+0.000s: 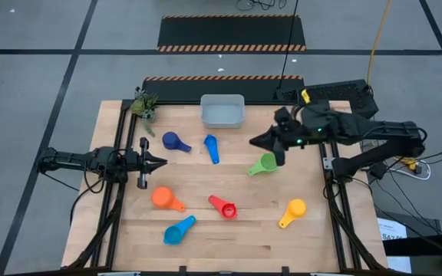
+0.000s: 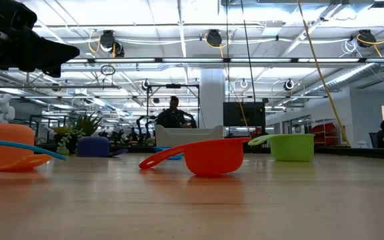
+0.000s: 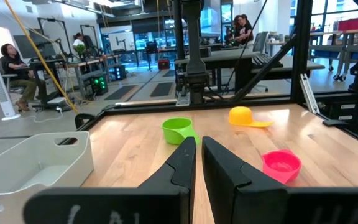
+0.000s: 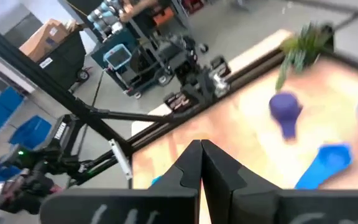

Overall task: Nest measuring cups in basket
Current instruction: Move the orange measuring cup to the center of the table

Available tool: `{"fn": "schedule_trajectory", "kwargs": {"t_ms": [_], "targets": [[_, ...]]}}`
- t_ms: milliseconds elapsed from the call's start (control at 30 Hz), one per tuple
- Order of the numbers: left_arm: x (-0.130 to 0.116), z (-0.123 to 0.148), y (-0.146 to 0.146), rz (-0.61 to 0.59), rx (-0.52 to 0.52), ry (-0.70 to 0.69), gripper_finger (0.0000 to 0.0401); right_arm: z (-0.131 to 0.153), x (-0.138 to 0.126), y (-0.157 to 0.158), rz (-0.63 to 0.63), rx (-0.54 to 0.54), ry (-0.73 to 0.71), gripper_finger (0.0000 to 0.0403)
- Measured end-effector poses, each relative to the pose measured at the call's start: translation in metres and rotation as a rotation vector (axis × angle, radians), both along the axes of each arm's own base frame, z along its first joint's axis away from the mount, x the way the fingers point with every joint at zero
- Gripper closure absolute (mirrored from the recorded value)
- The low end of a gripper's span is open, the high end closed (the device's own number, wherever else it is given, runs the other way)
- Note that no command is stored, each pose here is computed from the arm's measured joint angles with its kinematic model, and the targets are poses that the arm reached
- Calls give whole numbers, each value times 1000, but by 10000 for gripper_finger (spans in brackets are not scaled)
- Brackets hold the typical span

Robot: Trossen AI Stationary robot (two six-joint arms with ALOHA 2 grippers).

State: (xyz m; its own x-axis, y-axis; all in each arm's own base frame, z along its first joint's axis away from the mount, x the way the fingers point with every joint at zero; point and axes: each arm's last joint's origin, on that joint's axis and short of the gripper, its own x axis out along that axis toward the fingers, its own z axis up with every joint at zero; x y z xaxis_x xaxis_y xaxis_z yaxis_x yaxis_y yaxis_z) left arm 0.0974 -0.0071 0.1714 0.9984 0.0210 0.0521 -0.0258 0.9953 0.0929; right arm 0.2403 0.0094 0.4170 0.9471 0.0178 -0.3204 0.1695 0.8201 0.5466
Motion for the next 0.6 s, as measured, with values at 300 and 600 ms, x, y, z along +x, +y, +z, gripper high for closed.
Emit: {"fn": "schedule_trajectory", "kwargs": {"t_ms": [300, 600], "targets": [[-1, 11, 0, -31, -211, -117, 368, -19, 23, 20, 21, 117, 91, 403], [-3, 21, 3, 23, -506, -225, 368, -24, 40, 36, 14, 144, 48, 403]]}}
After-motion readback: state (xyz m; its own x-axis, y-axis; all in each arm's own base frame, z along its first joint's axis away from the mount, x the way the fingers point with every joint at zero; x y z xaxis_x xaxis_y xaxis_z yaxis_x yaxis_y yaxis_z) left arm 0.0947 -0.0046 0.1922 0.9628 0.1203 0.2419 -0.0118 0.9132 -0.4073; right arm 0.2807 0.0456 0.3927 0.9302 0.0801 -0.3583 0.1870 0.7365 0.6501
